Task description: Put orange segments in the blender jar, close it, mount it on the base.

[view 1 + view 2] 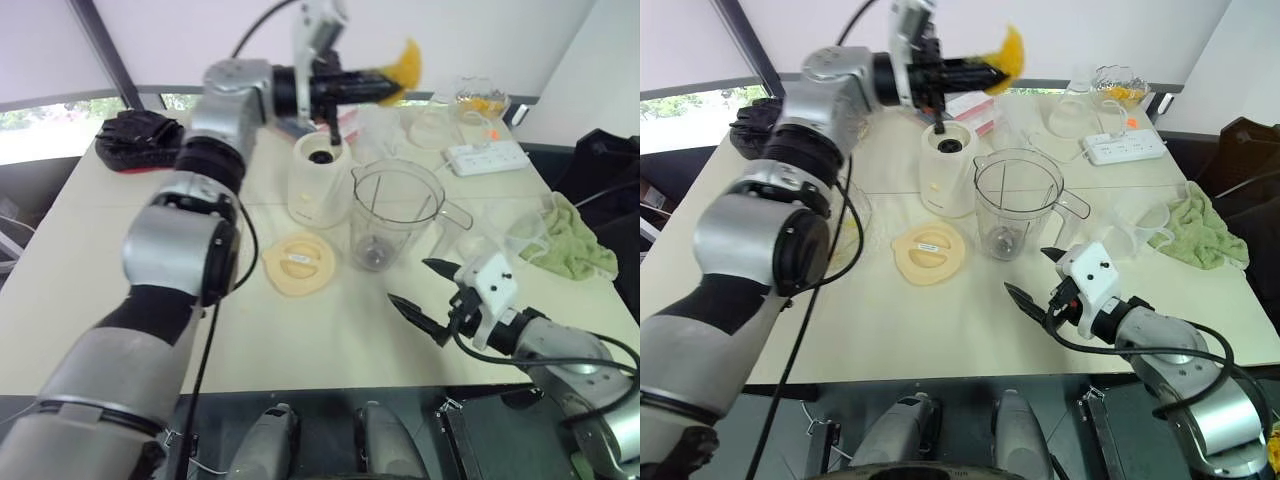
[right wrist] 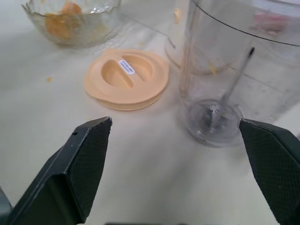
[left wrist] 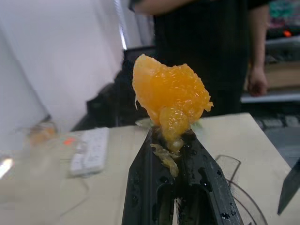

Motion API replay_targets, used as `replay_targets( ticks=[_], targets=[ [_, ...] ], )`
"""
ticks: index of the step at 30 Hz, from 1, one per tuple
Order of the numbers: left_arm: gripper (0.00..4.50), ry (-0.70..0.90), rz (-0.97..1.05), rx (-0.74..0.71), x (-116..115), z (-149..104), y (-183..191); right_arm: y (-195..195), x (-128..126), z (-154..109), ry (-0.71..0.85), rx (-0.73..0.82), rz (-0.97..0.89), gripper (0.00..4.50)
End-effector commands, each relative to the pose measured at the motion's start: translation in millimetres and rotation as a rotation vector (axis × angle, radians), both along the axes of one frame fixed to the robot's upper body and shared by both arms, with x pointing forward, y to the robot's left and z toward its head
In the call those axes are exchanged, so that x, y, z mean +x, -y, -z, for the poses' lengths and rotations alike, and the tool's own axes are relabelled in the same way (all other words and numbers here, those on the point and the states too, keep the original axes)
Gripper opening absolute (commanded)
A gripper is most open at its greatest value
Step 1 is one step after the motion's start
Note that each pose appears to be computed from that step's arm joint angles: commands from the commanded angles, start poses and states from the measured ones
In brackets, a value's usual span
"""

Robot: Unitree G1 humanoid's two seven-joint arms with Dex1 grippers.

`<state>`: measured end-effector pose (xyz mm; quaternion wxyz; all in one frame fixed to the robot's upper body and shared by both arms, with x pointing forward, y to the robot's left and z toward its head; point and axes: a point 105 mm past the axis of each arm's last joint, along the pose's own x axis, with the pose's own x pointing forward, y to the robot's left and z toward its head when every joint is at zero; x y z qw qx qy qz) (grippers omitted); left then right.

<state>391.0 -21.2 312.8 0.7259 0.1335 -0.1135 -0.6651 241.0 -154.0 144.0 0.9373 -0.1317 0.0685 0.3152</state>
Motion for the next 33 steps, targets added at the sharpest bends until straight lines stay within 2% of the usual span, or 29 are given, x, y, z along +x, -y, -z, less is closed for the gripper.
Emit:
replay_targets(
  ticks=[1, 5, 13, 16, 22, 28, 33],
  targets=[
    [0.02, 0.068, -0.015, 0.084, -0.8, 5.3, 12.3, 1.3, -6.7, -13.7, 0.066, -0.002, 0.040, 4.50],
    [0.02, 0.108, -0.051, 0.243, 4.2, 40.1, 18.0, 3.0, -13.8, -12.3, 0.061, -0.002, 0.075, 4.50],
    [0.02, 0.104, -0.089, 0.328, 9.2, 68.1, 17.9, 1.4, -20.8, -11.0, 0.055, 0.006, 0.103, 4.50],
    [0.82, 0.092, -0.087, 0.320, 8.9, 70.7, 18.0, 1.5, -21.7, -10.5, 0.052, 0.007, 0.106, 4.50],
    [3.80, 0.099, -0.084, 0.282, 8.9, 64.6, 16.2, 1.2, -22.0, -9.0, 0.043, 0.006, 0.101, 4.50],
    [3.80, 0.085, -0.096, 0.183, 10.0, 45.1, 14.3, 3.4, -21.3, -9.1, 0.039, -0.004, 0.093, 4.50],
    [3.80, 0.085, -0.105, 0.038, 11.0, 15.1, 3.7, 9.3, -22.2, -9.4, 0.037, -0.017, 0.103, 4.50]
  ],
)
